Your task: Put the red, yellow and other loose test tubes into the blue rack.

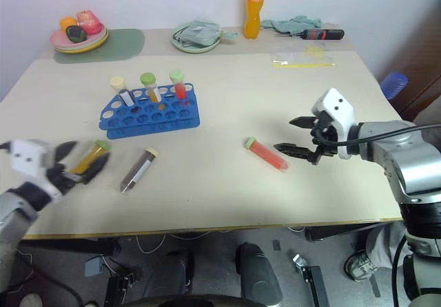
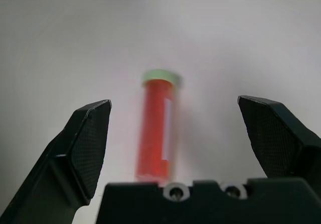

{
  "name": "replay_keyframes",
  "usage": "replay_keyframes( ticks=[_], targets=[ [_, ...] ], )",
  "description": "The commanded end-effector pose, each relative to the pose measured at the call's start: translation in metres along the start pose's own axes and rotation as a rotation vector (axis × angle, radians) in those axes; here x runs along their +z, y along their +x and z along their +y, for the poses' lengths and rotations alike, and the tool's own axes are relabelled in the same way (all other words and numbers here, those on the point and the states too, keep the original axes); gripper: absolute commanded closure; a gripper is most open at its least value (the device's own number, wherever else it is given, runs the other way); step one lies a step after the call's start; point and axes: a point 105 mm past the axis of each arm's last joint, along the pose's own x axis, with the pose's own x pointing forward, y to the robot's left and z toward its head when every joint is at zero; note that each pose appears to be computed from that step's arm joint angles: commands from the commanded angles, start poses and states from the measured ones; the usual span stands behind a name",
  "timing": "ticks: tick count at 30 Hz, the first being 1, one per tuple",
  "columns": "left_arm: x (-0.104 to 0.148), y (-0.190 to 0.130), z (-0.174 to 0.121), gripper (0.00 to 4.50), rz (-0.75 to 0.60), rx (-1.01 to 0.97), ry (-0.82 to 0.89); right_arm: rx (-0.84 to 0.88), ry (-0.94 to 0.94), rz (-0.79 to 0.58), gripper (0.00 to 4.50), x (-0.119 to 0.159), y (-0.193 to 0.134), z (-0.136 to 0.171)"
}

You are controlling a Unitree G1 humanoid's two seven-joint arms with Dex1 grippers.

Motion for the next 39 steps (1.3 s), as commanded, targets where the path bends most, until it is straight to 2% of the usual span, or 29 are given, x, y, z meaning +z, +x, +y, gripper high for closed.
replay_keyframes(
  ticks=[1, 4, 6, 11, 17, 22, 25, 30, 31, 33, 35, 38, 39],
  targets=[
    [0.013, 0.017, -0.033, 0.02, -0.046, -0.183, 0.015, -0.050, 0.098, 0.112, 0.00, 0.005, 0.001, -0.003],
    [0.013, 0.031, -0.070, 0.02, -0.041, -0.373, 0.022, -0.038, 0.154, 0.217, 0.00, 0.013, 0.011, 0.006],
    [0.008, 0.038, -0.082, 0.02, -0.023, -0.438, 0.044, -0.016, 0.159, 0.277, 0.00, 0.017, 0.020, 0.016],
    [0.008, 0.047, -0.092, 0.02, -0.041, -0.488, 0.038, -0.054, 0.199, 0.426, 0.00, 0.012, 0.047, 0.018],
    [0.005, 0.046, -0.098, 0.02, -0.047, -0.487, 0.033, -0.159, 0.250, 0.521, 0.00, 0.011, 0.069, 0.000],
    [0.000, 0.040, -0.105, 0.02, -0.048, -0.471, 0.006, -0.190, 0.237, 0.578, 0.00, 0.006, 0.079, 0.000],
    [-0.001, 0.038, -0.107, 0.00, -0.049, -0.457, 0.002, -0.198, 0.221, 0.610, 0.83, 0.002, 0.083, 0.001],
    [0.004, 0.041, -0.109, 0.00, -0.065, -0.449, -0.001, -0.199, 0.210, 0.603, 3.29, 0.005, 0.089, 0.003],
    [0.005, 0.041, -0.109, 0.00, -0.065, -0.449, 0.000, -0.199, 0.202, 0.597, 3.67, 0.007, 0.090, 0.003],
    [0.006, 0.041, -0.109, 0.00, -0.065, -0.447, 0.002, -0.183, 0.189, 0.580, 3.74, 0.014, 0.089, 0.005],
    [0.007, 0.041, -0.107, 0.00, -0.063, -0.443, 0.005, -0.150, 0.141, 0.482, 3.74, 0.031, 0.091, 0.007],
    [0.006, 0.040, -0.100, 0.00, -0.059, -0.417, 0.008, -0.111, 0.017, 0.208, 3.74, 0.076, 0.096, 0.012],
    [0.005, 0.040, -0.097, 0.00, -0.055, -0.402, 0.008, -0.109, -0.027, 0.069, 3.74, 0.097, 0.097, 0.014]
  ],
)
